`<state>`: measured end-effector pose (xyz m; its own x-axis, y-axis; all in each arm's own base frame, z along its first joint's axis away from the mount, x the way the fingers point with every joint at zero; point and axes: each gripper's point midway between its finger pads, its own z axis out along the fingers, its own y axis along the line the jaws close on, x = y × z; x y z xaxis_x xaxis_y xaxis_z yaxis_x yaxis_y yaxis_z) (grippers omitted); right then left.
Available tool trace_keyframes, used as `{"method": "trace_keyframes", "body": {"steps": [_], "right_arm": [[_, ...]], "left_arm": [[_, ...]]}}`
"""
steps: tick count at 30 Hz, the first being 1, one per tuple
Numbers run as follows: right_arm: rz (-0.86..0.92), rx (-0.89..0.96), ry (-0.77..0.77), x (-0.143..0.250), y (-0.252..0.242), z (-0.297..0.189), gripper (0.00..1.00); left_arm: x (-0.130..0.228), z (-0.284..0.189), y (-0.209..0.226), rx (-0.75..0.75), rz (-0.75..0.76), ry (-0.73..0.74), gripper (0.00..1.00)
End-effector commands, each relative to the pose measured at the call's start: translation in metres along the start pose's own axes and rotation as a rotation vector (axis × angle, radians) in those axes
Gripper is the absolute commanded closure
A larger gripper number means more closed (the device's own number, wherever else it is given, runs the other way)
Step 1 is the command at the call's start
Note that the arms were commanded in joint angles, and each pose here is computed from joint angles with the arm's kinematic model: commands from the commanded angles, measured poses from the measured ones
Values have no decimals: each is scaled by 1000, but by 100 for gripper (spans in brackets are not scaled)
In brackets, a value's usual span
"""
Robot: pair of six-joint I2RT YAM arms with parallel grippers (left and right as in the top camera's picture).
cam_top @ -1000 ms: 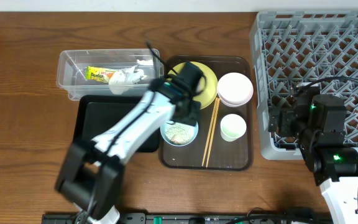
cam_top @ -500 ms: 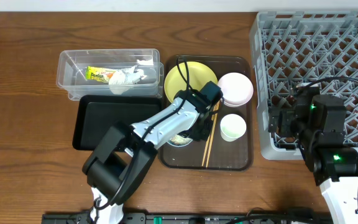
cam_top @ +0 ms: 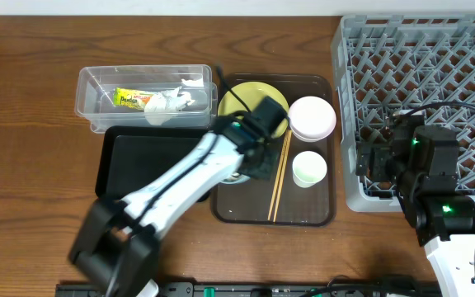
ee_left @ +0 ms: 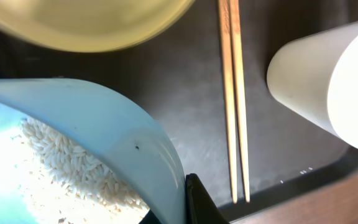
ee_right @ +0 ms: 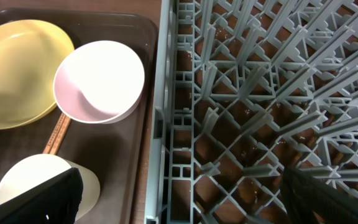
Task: Sort waste into correct bins and load items into the dishwasher rack
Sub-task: 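Grasp rim of light-blue rice bowl with left gripper, then tip blue bowl over black tray to dump rice with left gripper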
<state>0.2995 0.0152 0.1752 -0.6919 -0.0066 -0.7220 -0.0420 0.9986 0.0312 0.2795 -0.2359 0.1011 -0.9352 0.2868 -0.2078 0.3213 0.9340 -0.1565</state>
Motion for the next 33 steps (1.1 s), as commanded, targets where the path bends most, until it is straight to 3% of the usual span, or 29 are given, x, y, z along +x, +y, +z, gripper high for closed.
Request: {"method": "trace_keyframes", "body": {"steps": [1,8,14,24,30,33], "right_arm": [[17,6,-19,-8,-3,-4,1],[17,6,-17,-7,-3,-4,1],[17,6,-13,-6,-3,-4,1],[17,6,-13,-6,-3,-4,1],[18,6,-13,-6,-3,-4,1],[17,6,-13,-6,-3,-4,1]], "left_arm": [[-7,-23,26,11,-53,-37,94],[-11,-42,49,368,-40,-18,94],[-9,-62,77,720,-82,-130,94],[2,-68,143,1088,-406,-335,94],[-3,-62,163,1251,-610,-330,94],[-2,-53,167,1280,-730,-246,94]]}}
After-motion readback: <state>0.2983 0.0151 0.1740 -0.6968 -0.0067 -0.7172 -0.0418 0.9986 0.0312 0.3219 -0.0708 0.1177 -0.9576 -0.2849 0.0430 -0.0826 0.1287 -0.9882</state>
